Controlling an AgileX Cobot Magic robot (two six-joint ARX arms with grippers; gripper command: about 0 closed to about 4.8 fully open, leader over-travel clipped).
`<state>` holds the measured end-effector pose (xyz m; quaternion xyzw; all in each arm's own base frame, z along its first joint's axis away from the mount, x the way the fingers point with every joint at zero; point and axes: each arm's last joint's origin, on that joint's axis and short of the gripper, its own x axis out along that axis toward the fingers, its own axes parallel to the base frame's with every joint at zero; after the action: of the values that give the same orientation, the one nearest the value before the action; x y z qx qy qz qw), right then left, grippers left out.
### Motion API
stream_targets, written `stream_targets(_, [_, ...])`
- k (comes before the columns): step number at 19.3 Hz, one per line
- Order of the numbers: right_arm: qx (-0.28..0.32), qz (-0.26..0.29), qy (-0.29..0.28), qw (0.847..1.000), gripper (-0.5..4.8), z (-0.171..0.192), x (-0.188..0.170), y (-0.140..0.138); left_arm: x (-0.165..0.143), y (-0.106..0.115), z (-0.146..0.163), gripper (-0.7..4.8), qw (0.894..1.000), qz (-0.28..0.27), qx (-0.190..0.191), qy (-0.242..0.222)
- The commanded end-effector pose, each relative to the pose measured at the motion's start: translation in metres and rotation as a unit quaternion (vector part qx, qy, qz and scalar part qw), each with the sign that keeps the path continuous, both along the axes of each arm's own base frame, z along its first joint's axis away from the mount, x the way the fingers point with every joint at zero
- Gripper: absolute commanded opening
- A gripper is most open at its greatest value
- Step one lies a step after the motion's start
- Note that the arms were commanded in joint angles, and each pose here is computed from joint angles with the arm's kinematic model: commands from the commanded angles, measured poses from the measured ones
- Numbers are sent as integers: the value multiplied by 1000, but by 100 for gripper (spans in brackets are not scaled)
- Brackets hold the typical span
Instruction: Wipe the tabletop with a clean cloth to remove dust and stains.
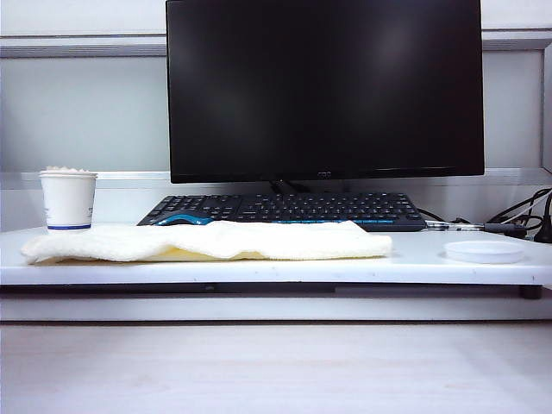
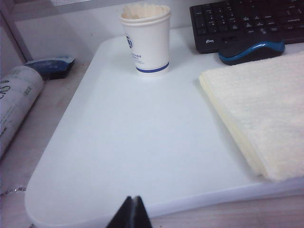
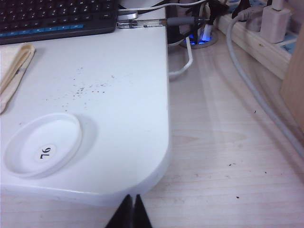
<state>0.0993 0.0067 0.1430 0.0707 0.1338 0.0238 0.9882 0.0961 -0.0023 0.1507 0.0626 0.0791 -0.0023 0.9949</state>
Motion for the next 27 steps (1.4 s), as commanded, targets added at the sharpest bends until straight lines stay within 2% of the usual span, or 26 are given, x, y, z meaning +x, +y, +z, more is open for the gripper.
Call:
stream_targets(1, [-1,3,3,1000,-5,-1,0,0,0,0,-3,-5,1000,0,0,11])
stream_targets(23, [-1,3,2,1000,-5,0,0,0,0,0,-3,-6,1000,-5,-1,11])
stream_targets(25, [4,17,-3,1000,-5,3,0,1,0,-2,-2,-6,999,-33,-6,7])
stream_targets(27, [16,63,-19,998,-5,10,-1,4,0,-5,0,-6,996,-83,-13,-1])
